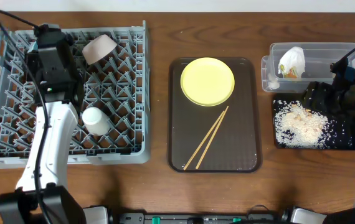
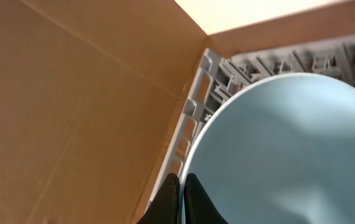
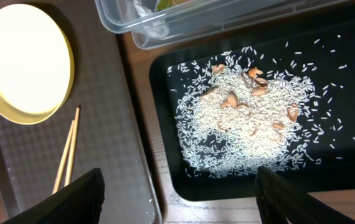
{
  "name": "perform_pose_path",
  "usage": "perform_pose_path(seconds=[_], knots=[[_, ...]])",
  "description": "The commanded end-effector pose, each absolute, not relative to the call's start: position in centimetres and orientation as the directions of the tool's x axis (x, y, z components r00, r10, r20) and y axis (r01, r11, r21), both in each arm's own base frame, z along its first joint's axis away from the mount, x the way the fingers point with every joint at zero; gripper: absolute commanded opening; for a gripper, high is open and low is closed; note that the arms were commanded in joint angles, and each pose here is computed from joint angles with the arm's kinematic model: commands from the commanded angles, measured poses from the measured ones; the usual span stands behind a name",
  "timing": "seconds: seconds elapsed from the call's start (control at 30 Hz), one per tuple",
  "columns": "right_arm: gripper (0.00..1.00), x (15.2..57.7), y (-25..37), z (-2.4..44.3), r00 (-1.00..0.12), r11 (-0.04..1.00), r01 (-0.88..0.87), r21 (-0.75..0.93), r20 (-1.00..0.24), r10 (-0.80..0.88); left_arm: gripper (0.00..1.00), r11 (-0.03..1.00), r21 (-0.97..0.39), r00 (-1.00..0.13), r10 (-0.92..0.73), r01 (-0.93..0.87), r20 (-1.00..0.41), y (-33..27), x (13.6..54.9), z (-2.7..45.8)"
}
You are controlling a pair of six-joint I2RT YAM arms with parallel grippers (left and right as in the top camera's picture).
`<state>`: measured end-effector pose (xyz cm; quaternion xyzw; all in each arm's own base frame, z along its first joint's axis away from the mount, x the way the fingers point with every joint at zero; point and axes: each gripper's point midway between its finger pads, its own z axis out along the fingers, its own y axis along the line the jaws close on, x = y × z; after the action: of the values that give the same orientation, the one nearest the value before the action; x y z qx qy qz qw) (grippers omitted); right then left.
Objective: Sort waste into correct bins and load items into the dishwasher rack
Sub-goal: 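Lift the light blue bowl and carry it left over the rack, then lower the light blue bowl into the rack beside the white cup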
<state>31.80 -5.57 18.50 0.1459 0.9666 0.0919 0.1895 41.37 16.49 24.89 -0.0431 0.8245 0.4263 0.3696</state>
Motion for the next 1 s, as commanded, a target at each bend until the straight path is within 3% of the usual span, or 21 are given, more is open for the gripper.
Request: perform_pose_path(seconds=[0.0,0.77,0.97], knots=[[0.75,32.0,-5.7,19.1,-0.879,0.941,0.245,0.234,-0.356,0.317,0.06,0.605,0.722,-0.758,0.281,-0.336,-0.589,16.8,41.9,24.1],[0.75,32.0,-5.7,19.1,-0.88,0.941,0.245,0.234,-0.353,0.317,0.06,0.587,0.805,-0.829,0.405,-0.088,-0.386,13.5,43.8,18.3],[0.75,32.0,-5.6,19.1,-0.88,0.94,0.242,0.241,-0.353,0.317,0.06,0.532,0.837,-0.843,0.387,-0.127,-0.374,14.5,43.6,19.1]])
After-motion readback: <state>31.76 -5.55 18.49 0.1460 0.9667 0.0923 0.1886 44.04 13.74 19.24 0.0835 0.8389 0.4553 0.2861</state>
